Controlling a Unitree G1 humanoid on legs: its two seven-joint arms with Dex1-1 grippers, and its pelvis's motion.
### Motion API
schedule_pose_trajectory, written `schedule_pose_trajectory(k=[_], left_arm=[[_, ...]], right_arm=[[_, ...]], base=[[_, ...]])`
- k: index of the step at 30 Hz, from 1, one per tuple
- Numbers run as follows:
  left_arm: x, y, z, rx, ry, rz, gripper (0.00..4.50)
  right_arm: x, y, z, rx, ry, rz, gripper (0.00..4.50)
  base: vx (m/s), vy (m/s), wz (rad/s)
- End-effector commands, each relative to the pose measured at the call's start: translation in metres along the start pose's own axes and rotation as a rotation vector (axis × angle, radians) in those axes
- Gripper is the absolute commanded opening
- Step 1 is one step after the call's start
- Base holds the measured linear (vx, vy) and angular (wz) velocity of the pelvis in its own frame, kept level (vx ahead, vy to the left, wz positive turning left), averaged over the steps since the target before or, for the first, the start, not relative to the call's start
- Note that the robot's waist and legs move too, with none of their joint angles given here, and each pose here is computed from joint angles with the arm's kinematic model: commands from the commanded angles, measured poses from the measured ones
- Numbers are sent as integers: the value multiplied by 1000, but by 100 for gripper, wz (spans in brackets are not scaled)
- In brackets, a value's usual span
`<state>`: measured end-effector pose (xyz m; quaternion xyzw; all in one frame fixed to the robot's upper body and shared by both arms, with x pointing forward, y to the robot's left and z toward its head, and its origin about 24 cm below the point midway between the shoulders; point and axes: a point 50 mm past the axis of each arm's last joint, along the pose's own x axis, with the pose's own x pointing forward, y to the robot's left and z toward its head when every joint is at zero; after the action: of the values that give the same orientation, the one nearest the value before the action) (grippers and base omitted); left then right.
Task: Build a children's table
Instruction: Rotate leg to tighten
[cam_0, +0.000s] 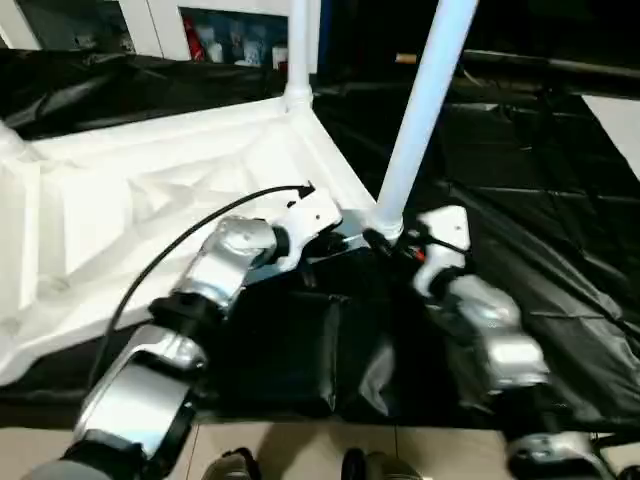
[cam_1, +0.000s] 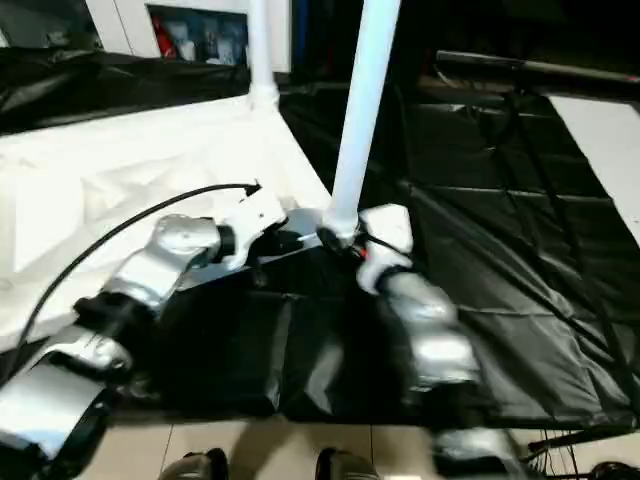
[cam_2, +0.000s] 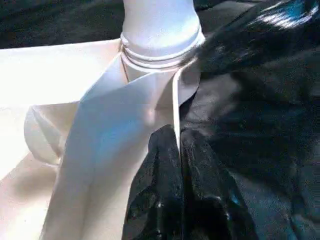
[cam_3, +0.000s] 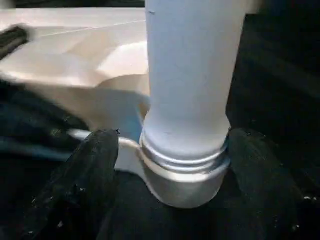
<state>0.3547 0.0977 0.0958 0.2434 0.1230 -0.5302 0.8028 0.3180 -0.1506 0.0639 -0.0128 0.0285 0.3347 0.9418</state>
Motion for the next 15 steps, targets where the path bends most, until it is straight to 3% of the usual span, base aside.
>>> schedule_pose_trajectory(k=[1, 8, 15], left_arm=[[6, -20, -14, -25, 6, -146, 0], [-23, -29, -16, 4, 15, -354, 0], [-30, -31, -17, 2, 29, -400, 0]], right_arm=[[-3, 5, -4, 14, 24, 93, 361], [-19, 0, 13, -94, 79, 374, 361], [-20, 2, 14, -151, 137, 488, 361]], base=[[0, 0, 0], [0, 0, 0], [0, 0, 0]])
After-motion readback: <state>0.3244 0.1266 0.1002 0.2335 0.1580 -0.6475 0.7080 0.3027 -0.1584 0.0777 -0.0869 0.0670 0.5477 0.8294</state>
